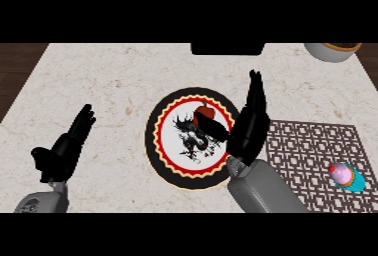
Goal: Pick the bell pepper from the placemat and place it in the plate
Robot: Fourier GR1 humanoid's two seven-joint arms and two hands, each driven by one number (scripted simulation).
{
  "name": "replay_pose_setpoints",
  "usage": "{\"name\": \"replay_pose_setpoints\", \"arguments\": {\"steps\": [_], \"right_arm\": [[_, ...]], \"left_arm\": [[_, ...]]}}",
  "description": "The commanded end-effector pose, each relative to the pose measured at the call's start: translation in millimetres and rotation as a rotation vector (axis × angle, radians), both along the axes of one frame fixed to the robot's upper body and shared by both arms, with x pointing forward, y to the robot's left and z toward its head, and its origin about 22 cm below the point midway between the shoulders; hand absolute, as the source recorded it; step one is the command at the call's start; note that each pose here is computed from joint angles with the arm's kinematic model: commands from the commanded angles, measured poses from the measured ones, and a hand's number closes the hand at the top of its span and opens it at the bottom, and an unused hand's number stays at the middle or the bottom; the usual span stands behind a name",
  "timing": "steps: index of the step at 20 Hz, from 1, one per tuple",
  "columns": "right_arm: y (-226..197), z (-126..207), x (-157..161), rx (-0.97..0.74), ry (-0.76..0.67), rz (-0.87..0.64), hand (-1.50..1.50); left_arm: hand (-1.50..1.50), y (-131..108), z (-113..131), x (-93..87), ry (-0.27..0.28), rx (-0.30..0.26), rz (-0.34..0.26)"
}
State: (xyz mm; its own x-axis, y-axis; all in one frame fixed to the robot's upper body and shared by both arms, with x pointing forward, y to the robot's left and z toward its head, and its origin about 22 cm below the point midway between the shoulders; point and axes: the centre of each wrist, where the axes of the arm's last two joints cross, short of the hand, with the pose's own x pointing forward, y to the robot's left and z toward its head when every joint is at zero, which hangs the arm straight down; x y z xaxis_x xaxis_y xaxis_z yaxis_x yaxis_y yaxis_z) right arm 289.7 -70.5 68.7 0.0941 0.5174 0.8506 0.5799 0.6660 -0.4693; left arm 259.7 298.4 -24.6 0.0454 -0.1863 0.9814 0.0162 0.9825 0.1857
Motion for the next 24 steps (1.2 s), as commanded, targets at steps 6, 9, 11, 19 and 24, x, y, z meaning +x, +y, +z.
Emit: {"name": "replay_pose_setpoints", "arguments": {"steps": [6,9,11,19,24], "right_arm": [[-50.8,-15.9,-73.2,0.273,-0.165,-0.053,-1.50],[-77.3,-20.6,-106.0,0.238,-0.145,-0.021,-1.50],[-81.6,-38.8,-131.5,0.227,-0.131,-0.014,-1.50],[-114.6,-60.3,-155.6,0.163,-0.099,0.030,-1.50],[-116.0,-71.3,-161.4,0.147,-0.081,0.052,-1.50]], "left_arm": [[0.00,14.4,9.9,-0.6,-0.024,0.012,0.031],[0.00,-0.2,-5.0,-10.4,-0.016,0.004,0.042],[0.00,5.7,-7.6,-18.6,0.003,-0.002,0.012],[0.00,2.3,2.6,-6.1,-0.013,0.013,0.027],[0.00,16.2,-2.4,-0.1,0.004,-0.008,0.027]]}}
